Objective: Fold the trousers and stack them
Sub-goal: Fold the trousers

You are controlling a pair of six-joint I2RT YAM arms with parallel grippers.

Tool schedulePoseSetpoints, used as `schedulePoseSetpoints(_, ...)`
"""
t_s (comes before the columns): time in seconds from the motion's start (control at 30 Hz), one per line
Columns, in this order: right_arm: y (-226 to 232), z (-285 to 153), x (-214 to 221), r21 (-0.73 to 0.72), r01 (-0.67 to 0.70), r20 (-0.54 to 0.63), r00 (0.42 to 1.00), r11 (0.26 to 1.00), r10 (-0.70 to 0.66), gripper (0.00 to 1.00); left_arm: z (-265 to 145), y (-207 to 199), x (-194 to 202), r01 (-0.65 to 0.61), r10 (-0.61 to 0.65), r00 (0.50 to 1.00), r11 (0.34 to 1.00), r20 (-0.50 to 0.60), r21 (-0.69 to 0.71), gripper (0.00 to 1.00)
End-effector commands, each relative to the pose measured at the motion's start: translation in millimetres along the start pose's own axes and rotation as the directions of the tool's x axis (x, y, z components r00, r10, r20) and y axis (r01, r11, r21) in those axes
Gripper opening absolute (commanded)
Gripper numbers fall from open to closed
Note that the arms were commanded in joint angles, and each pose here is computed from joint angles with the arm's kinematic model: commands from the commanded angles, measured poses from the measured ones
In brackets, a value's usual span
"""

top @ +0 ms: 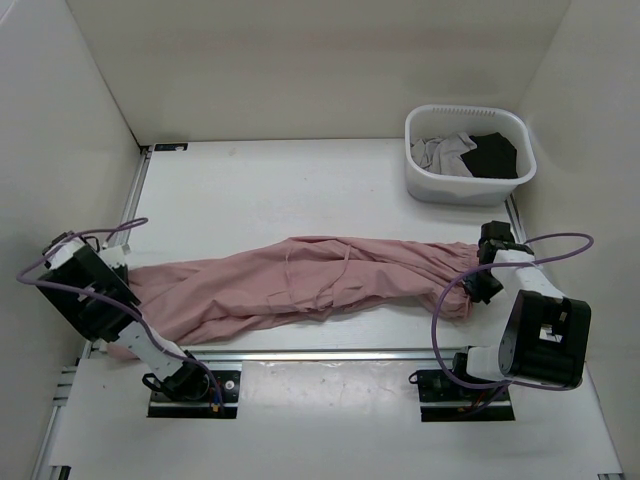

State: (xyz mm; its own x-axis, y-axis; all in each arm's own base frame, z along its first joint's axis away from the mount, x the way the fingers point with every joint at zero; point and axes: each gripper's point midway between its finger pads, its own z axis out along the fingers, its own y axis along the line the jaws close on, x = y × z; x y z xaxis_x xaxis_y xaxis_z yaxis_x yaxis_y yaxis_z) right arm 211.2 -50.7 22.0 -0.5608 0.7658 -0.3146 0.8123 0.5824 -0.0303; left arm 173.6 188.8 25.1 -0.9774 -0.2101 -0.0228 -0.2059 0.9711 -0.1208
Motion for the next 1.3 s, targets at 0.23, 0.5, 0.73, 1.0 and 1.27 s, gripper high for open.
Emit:
schedulePoseSetpoints(0.23, 2.2, -5.1, -11.3, 0.007, 0.027, 0.035, 0.999, 1.000, -0.027, 0.00, -107.5, 15.0, -84.9, -0.026, 0.072, 0.922, 0.992, 0.380, -0.123, 0.14)
schedulePoseSetpoints(0.5, 3.2, -2.4, -16.5, 0.018, 0.084, 0.038, 0.996, 0.996, -0.084, 0.00, -95.5, 14.7, -97.0, -0.034, 0.039, 0.946, 0.999, 0.322, -0.020, 0.33)
schedulePoseSetpoints(0.73, 7.0, -10.9, -30.1, 0.001, 0.188, 0.075, 0.979, 0.982, -0.187, 0.35, -38.4, 20.2, -72.2, -0.029, 0.030, 0.980, 1.000, 0.195, -0.007, 0.70)
schedulePoseSetpoints(1.0, 20.2, -13.3, -16.7, -0.101, 0.197, 0.034, 0.980, 0.975, -0.195, 0.49, -19.5, 32.0, -55.9, -0.011, 0.020, 0.995, 0.995, 0.098, -0.095, 0.67)
schedulePoseSetpoints(1.27, 30.5, -11.9, -6.4, -0.167, 0.196, -0.006, 0.980, 0.966, -0.200, 0.58, -21.0, 35.4, -58.3, -0.018, 0.043, 0.988, 0.986, 0.150, -0.163, 0.82)
